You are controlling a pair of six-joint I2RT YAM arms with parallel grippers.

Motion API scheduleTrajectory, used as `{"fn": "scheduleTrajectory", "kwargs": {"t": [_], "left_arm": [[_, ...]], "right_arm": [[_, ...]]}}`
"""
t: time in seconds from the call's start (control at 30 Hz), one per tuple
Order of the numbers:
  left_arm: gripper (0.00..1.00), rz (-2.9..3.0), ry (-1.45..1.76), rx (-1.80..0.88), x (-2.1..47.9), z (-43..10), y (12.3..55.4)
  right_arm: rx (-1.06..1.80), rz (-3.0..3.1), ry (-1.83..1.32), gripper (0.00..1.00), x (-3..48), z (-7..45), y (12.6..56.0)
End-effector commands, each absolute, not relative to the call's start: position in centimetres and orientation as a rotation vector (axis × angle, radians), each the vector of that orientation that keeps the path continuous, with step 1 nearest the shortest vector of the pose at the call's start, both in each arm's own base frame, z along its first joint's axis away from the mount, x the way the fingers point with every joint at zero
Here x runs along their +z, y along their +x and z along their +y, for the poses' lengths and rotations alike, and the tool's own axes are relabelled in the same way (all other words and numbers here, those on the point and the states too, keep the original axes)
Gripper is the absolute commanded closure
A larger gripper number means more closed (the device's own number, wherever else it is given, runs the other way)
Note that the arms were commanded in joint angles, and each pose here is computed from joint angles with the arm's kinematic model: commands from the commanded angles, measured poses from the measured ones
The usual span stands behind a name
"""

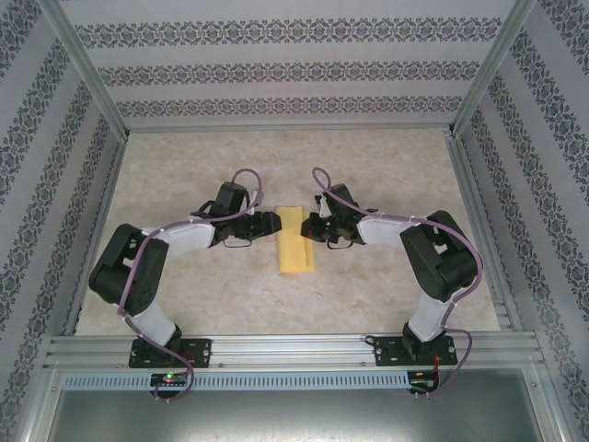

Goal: Fold a paper plane with a square sheet of paper (fold left side to right side)
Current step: First fold in half a square sheet of paper at the center of the table.

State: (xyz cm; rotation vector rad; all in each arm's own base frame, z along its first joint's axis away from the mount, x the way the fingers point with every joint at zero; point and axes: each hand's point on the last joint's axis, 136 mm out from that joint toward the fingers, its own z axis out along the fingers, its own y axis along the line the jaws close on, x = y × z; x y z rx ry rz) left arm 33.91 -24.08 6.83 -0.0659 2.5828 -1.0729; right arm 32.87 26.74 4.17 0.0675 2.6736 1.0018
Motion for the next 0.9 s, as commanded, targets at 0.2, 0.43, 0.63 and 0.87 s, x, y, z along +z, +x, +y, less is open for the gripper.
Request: {"fn": "scheduleTrajectory", "kwargs": {"t": [0.2, 0.43, 0.63, 0.87], "left_arm": [[0.45, 2.7, -0.048, -0.996, 4.2, -25.6, 33.4], [0.56, 2.745, -0.063, -0.945, 2.7, -25.7, 33.4], [0.59, 2.762, -0.069, -0.915, 2.0, -25.8, 33.6], [0.57, 2.795, -0.056, -0.894, 1.4, -26.6, 33.4]], "right_arm": [[0.891, 2.68, 0.049, 0.99, 4.3, 25.4, 33.2], [0.91, 2.62, 0.041, 0.85, 5.5, 25.3, 33.5], [0.813, 2.548, 0.051, 0.65, 7.4, 23.0, 33.8], [0.538, 2.646, 0.077, 0.59, 5.8, 18.6, 33.0]]}}
